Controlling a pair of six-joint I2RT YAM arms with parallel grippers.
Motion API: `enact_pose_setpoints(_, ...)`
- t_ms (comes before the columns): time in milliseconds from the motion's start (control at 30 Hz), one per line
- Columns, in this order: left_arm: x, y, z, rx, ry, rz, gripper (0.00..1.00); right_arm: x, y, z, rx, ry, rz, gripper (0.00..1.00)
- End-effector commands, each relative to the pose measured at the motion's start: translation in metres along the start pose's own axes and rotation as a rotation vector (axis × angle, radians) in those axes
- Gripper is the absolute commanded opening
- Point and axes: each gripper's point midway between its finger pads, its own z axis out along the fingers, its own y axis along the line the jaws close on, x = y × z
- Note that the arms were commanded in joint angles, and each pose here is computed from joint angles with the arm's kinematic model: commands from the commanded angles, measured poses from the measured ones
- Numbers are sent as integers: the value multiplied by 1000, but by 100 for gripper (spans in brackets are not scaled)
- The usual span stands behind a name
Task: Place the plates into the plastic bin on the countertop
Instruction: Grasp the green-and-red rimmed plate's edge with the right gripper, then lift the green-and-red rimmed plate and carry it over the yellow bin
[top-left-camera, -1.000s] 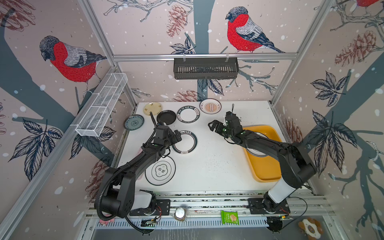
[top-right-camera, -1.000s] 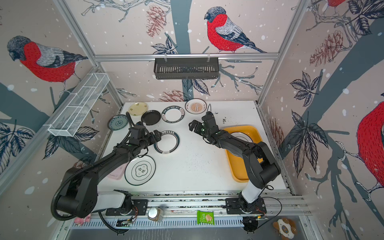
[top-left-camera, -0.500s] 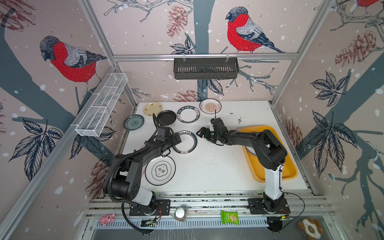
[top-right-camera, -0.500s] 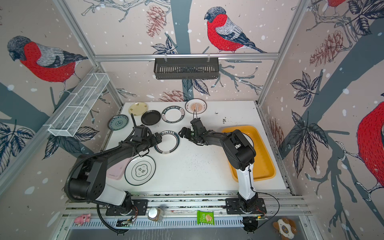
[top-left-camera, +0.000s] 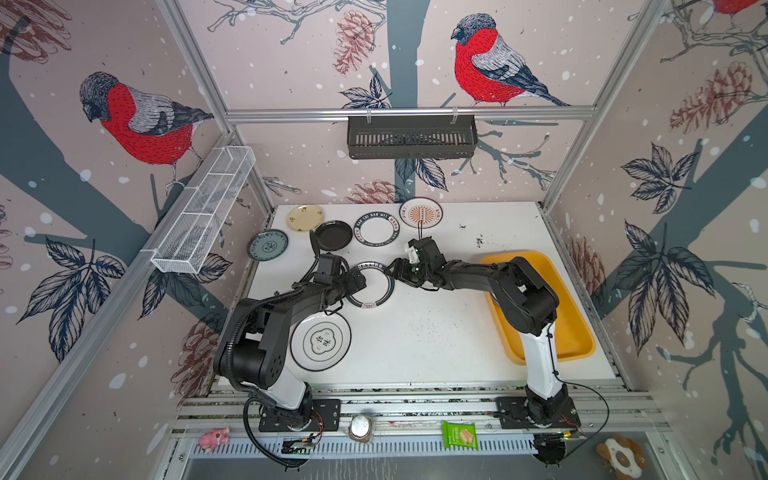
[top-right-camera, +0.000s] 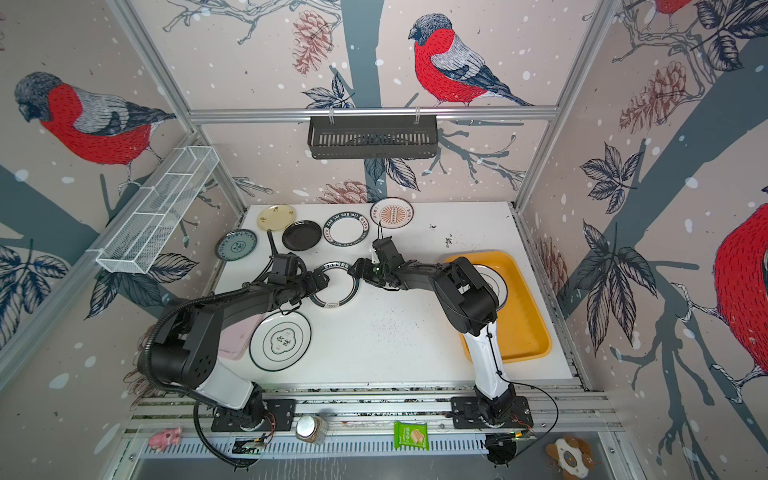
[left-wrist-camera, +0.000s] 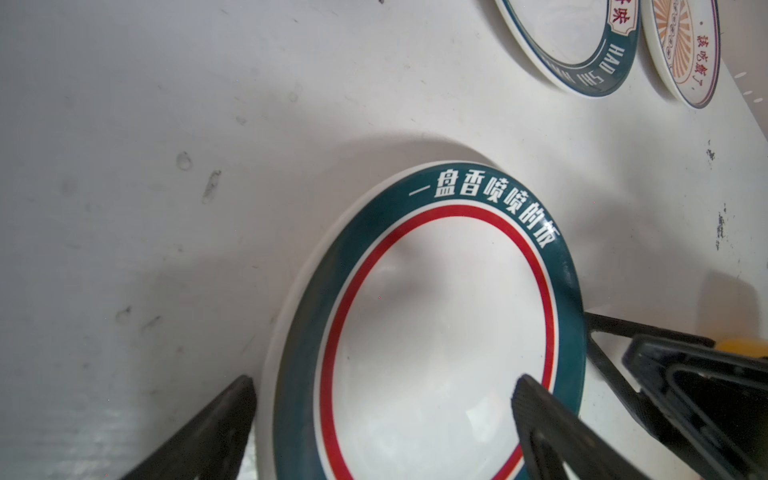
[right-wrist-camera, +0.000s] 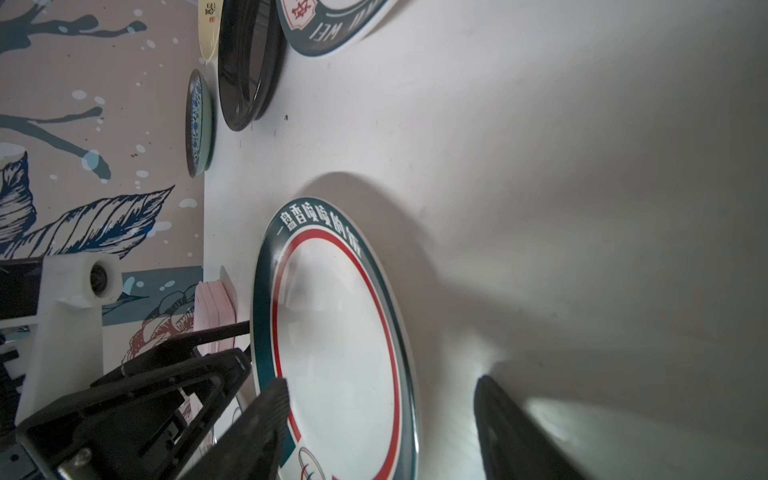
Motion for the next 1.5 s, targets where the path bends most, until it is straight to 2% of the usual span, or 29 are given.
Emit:
enact_pose_setpoints(0,-3,-10,1,52,-7,-3,97,18,-12,4,51,78,6,65)
enact_pose_setpoints(200,-2,-15,3,85,1,-5,96,24,-16,11,79,118,-3,41)
enact_pose_setpoints(633,-5,-18,0,93,-10,2,96,19,-19,4,133,105,-20,3)
enact_pose_setpoints(867,-13,-19,-9,71,-37,25,96,-2,-7,-18,114,32,-35,2)
enact_pose_setpoints(1067,-29,-41,-31,150,-103,59,97,-27,-2,-54,108,-54,-44,2)
enact_pose_setpoints(1167,-34,-61,-44,229,-123,99,97,-38,-1,-75,107,-103,-45,2)
enact_pose_setpoints(1300,-33,-99,-57,365,-110,181,97,-53,-1,-109,105,-182,-37,1)
enact_pose_setpoints(1467,-12,-159,-67,486,-95,400,97,-66,-6,-153,112,-283,-17,1)
